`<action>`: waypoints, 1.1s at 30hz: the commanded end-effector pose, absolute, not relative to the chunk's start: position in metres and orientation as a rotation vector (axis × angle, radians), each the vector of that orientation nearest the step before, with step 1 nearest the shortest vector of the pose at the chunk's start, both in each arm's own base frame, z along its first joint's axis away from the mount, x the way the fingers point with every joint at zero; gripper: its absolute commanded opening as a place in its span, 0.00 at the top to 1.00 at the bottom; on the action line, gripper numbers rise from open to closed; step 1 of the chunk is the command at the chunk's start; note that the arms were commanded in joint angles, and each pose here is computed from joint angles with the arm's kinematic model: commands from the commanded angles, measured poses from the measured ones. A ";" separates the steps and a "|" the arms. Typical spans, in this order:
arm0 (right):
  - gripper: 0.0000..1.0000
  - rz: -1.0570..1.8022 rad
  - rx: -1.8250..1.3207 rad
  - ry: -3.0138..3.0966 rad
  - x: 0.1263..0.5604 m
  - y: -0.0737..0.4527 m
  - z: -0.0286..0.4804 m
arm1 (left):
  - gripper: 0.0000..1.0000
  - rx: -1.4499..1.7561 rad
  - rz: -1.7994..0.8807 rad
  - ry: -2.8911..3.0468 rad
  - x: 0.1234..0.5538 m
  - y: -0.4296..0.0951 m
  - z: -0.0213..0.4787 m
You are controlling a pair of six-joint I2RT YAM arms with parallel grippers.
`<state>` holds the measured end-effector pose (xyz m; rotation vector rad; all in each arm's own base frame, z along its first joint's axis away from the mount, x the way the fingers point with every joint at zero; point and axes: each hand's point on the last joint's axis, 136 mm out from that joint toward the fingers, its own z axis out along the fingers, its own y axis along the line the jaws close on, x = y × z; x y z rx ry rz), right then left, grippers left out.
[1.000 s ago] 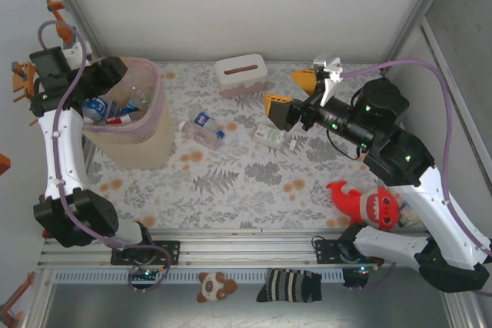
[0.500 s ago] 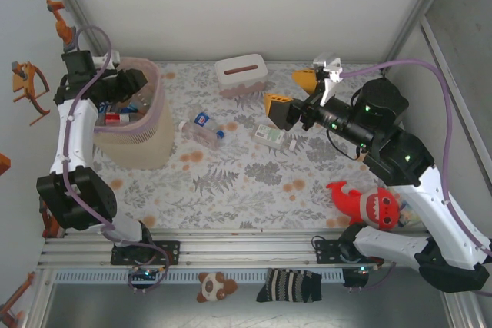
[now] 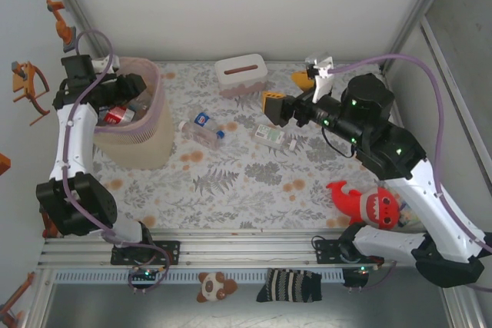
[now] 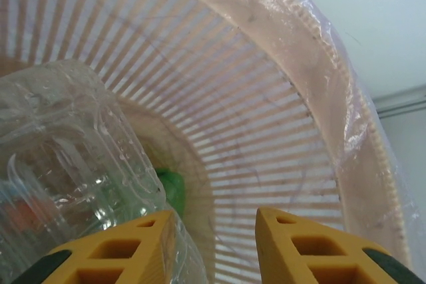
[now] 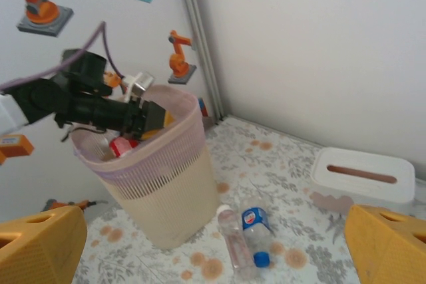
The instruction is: Put the plastic bottles in the bin
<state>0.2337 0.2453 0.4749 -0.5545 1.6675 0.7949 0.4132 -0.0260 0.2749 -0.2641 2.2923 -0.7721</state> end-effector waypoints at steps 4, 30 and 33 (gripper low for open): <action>0.03 0.694 -0.528 1.716 0.246 0.238 0.468 | 0.62 -0.256 -0.723 2.213 0.384 -0.018 0.323; 0.06 0.471 -0.626 2.053 0.292 0.253 0.378 | 0.62 -0.363 -0.412 2.437 0.346 0.031 0.260; 0.06 0.458 -0.619 2.069 0.295 0.250 0.373 | 0.62 -0.367 -0.413 2.430 0.348 0.032 0.261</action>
